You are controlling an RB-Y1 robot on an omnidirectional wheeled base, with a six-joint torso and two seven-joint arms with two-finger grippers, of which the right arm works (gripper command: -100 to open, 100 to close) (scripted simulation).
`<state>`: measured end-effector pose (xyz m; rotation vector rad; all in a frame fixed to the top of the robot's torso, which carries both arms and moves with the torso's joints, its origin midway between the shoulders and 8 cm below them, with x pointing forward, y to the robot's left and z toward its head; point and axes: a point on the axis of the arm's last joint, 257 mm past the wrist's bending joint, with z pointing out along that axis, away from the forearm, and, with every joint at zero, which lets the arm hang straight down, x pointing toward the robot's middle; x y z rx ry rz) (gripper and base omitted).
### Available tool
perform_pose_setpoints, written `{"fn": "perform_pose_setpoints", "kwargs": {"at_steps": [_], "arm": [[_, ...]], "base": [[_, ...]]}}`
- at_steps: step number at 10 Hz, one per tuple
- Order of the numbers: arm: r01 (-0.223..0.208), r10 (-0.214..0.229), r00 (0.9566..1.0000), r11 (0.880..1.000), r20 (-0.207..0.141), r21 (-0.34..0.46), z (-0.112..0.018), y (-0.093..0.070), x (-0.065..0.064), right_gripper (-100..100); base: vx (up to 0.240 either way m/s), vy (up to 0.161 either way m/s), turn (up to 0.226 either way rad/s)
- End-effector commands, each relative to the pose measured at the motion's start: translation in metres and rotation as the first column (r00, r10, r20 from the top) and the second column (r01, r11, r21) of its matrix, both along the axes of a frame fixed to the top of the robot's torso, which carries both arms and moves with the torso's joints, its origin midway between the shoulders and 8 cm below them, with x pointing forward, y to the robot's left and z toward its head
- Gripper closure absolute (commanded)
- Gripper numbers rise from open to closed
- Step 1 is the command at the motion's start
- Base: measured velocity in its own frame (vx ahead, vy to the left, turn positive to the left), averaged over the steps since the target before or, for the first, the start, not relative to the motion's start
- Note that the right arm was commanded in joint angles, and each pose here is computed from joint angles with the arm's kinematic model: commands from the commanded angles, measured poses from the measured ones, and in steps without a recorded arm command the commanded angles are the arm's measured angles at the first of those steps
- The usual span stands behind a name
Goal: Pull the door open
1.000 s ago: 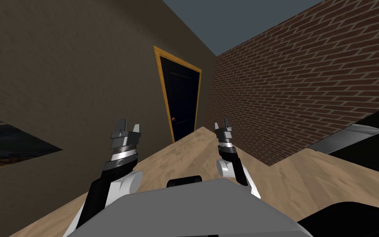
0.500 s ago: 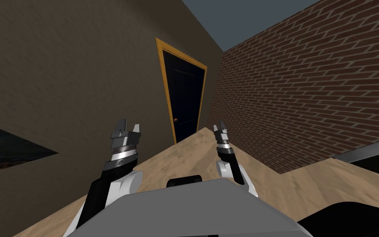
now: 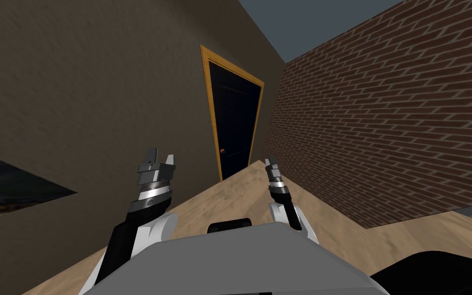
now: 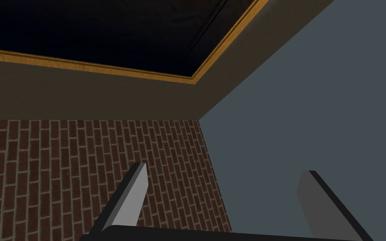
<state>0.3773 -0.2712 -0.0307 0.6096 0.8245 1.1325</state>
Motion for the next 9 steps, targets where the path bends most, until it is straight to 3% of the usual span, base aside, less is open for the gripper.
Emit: {"fn": "perform_pose_setpoints", "kwargs": {"at_steps": [1, 5, 9], "arm": [[0.018, -0.019, 0.9997, 0.999, -0.016, -0.043, -0.010, 0.000, 0.002, -100], [0.056, -0.065, 0.9965, 0.987, -0.054, -0.148, -0.036, 0.001, 0.006, -100], [0.087, -0.113, 0.9896, 0.961, -0.088, -0.262, -0.066, 0.002, 0.009, -100]], "base": [[0.112, 0.066, 0.054], [0.105, 0.064, 0.059], [0.100, 0.061, 0.062]]}}
